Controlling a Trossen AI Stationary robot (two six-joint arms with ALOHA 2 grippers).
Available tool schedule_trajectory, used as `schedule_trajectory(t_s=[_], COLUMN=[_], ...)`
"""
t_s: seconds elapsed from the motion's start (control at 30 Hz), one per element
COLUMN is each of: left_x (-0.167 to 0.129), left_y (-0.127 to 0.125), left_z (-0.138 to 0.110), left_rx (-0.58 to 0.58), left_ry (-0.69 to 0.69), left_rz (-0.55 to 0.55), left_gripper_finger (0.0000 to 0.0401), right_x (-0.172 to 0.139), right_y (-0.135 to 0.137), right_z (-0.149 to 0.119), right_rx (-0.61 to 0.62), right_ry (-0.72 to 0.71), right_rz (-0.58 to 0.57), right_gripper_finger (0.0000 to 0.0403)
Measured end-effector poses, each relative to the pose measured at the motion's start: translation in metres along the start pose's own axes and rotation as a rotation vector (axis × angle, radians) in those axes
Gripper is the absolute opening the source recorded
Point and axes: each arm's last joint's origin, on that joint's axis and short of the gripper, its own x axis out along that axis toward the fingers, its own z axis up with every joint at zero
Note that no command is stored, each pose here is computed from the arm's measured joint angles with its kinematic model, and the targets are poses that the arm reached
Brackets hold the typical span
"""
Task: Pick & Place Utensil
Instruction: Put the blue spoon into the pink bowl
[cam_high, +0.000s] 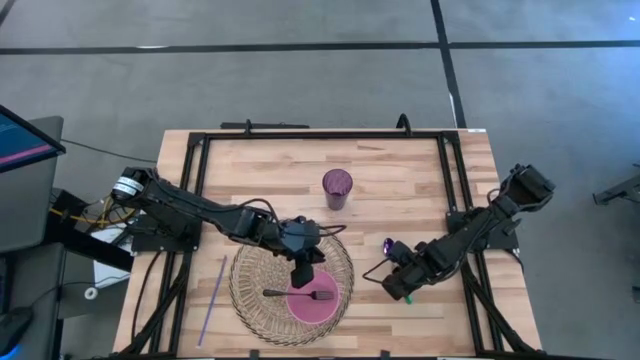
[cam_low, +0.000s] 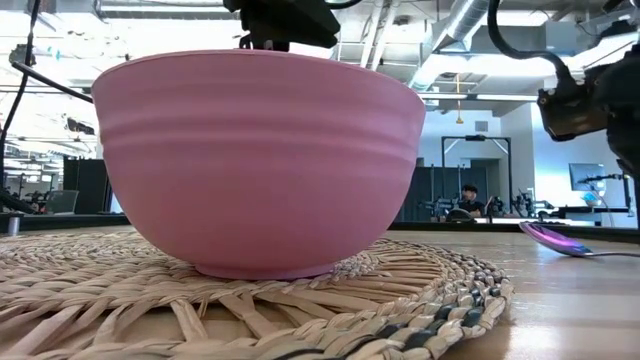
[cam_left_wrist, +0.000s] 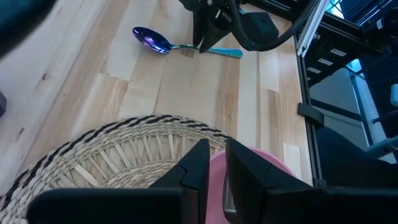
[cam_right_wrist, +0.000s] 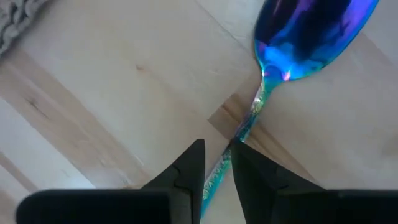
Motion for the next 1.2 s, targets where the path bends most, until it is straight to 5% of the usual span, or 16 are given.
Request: schedule_trajectory(t_s=[1.2], left_x=[-0.001], left_y=[-0.007], left_z=[-0.004], left_rx=[0.016], left_ry=[0.009], left_rz=[-0.020], left_gripper_finger=[0.0053], right_x=[0.021], right_y=[0.005], right_z=[-0.013], right_rx=[-0.022], right_ry=[-0.058], right_rz=[-0.062], right_gripper_finger=[0.0069])
